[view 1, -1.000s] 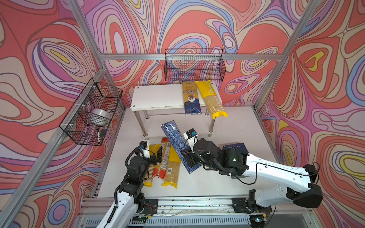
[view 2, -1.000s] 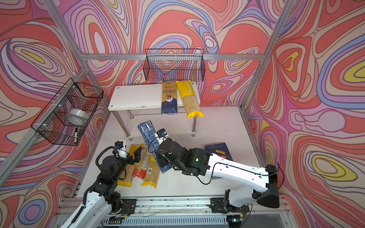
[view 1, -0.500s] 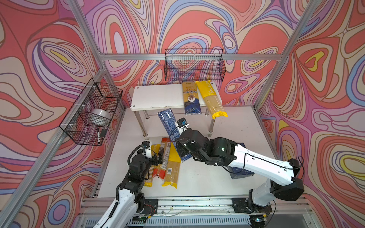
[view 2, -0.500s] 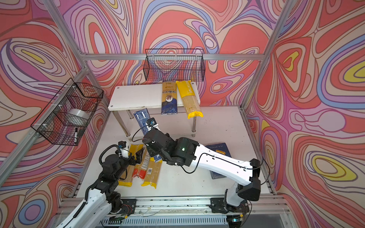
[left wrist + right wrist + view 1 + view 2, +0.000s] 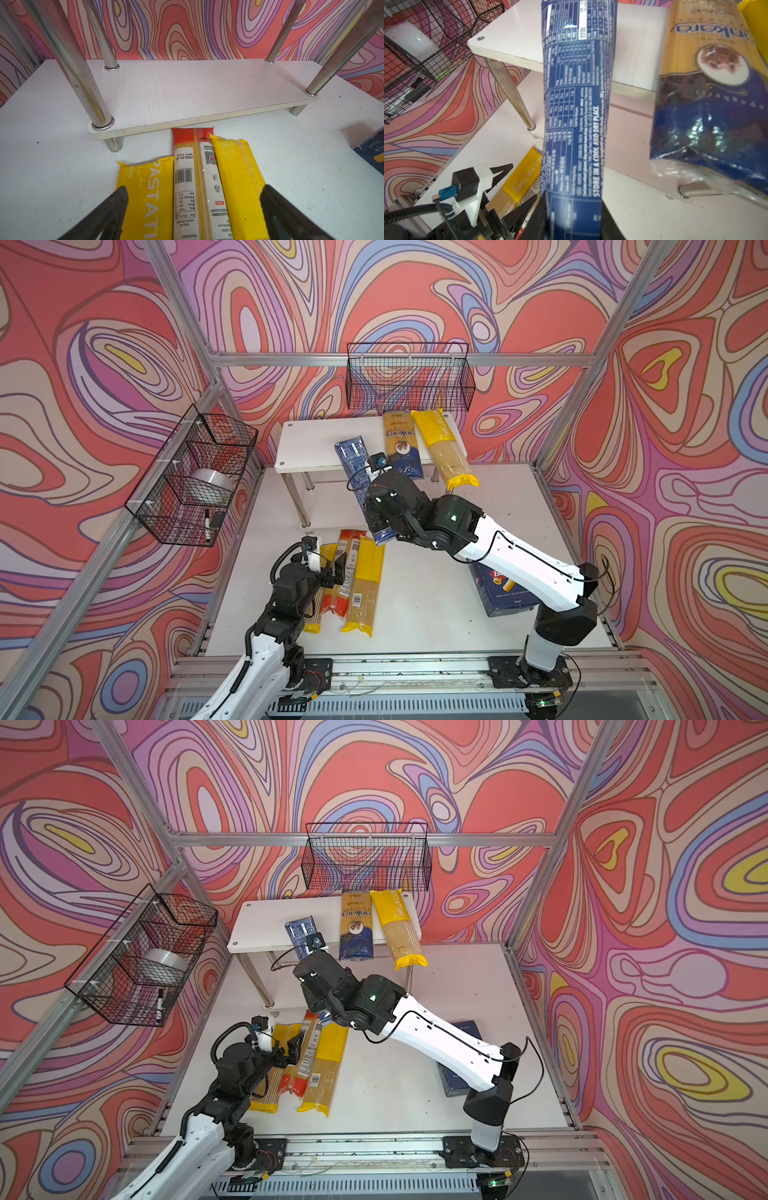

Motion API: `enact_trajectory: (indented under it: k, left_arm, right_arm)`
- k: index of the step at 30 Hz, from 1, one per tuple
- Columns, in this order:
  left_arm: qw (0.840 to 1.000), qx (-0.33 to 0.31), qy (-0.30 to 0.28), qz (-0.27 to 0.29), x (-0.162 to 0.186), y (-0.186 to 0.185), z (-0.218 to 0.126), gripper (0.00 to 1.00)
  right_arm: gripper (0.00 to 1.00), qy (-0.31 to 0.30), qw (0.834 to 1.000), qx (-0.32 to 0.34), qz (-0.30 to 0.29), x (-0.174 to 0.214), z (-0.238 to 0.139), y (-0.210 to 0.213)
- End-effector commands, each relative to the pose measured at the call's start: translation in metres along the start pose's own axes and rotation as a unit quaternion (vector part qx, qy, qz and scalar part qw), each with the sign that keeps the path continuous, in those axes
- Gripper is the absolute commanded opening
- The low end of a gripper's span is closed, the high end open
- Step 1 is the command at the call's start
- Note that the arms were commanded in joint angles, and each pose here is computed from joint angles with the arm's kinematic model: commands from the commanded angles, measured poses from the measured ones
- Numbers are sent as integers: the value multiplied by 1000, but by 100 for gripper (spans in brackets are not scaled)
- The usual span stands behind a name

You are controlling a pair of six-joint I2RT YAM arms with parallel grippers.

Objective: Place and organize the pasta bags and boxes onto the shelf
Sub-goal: 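Carry the dark blue box over the shelf beside the ankara bag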

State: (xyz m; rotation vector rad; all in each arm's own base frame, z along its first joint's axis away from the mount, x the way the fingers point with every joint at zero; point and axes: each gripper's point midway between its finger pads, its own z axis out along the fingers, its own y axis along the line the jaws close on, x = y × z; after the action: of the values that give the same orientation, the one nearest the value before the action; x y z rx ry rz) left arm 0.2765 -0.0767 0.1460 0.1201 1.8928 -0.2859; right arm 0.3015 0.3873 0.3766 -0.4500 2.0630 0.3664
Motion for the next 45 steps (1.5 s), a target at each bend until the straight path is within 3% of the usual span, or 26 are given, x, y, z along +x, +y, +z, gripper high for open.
enact_trajectory:
  k: [1, 21, 31, 45]
  left_arm:
    - [1000, 10, -28, 8, -21, -6, -2, 100]
    - [1000, 8, -29, 6, -22, -4, -2, 100]
    - [1000, 8, -28, 7, -21, -5, -2, 100]
    - [1000, 6, -28, 5, -21, -4, -2, 100]
  right_arm:
    - [0, -89, 996, -14, 29, -60, -18, -7]
    - [0, -174, 984, -1, 33, -127, 9, -34]
    - [0, -201, 979, 4, 44, -142, 20, -41]
    - [4, -193, 977, 34, 81, -132, 49, -65]
